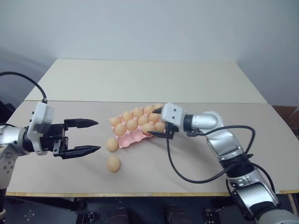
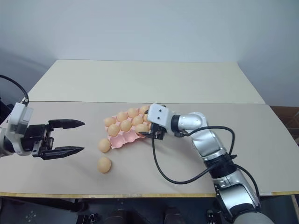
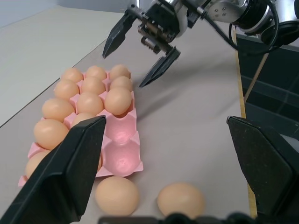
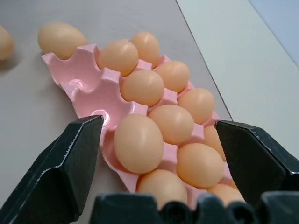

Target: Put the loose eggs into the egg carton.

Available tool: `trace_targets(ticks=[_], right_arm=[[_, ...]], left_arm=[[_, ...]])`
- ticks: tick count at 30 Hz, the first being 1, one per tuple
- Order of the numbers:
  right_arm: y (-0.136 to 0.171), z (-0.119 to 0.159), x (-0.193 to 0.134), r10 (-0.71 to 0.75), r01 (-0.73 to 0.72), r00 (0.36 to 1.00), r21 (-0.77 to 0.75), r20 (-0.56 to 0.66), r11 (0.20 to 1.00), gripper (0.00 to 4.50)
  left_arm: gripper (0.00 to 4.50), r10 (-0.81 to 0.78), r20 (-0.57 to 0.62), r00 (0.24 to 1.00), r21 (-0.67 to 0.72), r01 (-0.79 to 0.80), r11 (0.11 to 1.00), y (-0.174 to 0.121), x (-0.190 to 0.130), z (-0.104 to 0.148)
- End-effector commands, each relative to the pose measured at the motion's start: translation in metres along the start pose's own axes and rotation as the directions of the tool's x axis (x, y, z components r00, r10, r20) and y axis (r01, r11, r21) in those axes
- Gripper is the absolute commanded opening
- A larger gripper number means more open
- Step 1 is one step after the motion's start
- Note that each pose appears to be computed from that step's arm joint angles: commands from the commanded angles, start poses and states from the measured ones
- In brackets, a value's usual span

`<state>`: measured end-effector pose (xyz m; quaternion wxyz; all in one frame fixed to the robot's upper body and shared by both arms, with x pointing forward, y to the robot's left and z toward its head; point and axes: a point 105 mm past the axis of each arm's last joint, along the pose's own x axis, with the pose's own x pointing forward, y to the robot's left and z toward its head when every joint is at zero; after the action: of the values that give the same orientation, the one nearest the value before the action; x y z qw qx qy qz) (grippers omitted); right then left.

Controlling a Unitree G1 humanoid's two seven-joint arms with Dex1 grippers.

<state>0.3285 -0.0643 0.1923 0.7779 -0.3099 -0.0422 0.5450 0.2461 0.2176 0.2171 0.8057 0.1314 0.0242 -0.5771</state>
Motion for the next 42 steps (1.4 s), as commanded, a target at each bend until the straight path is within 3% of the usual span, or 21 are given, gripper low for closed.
trace_targets(ticks=[1, 9, 13, 27, 37, 42], right_arm=[[0.000, 0.021, -0.035, 0.025, -0.024, 0.996, -0.008, 0.089, 1.000, 4.45], [0.003, 0.015, -0.120, 0.088, -0.091, 0.995, 0.085, 0.045, 0.992, 4.45], [0.008, 0.012, -0.146, 0.140, -0.140, 0.990, 0.120, 0.011, 0.983, 4.45], [0.012, 0.016, -0.139, 0.157, -0.160, 0.987, 0.103, 0.030, 0.982, 4.45], [0.013, 0.020, -0.134, 0.171, -0.174, 0.984, 0.091, 0.041, 0.981, 4.45], [0.013, 0.021, -0.134, 0.169, -0.172, 0.985, 0.086, 0.040, 0.981, 4.45]], left_arm=[[4.50, 0.012, -0.003, 1.000, 0.023, -0.012, 1.000, 0.001, -0.004, 0.004], [4.50, 0.056, -0.046, 0.997, 0.013, -0.055, 0.998, 0.004, -0.018, -0.003], [4.50, 0.071, -0.077, 0.994, 0.002, -0.071, 0.997, 0.005, -0.027, -0.007], [4.50, -0.001, -0.137, 0.991, 0.027, 0.004, 1.000, -0.003, -0.022, -0.010], [4.50, -0.191, -0.343, 0.920, 0.125, 0.247, 0.961, -0.029, 0.014, -0.055], [4.50, -0.212, -0.404, 0.890, 0.177, 0.303, 0.936, -0.025, 0.031, -0.076]])
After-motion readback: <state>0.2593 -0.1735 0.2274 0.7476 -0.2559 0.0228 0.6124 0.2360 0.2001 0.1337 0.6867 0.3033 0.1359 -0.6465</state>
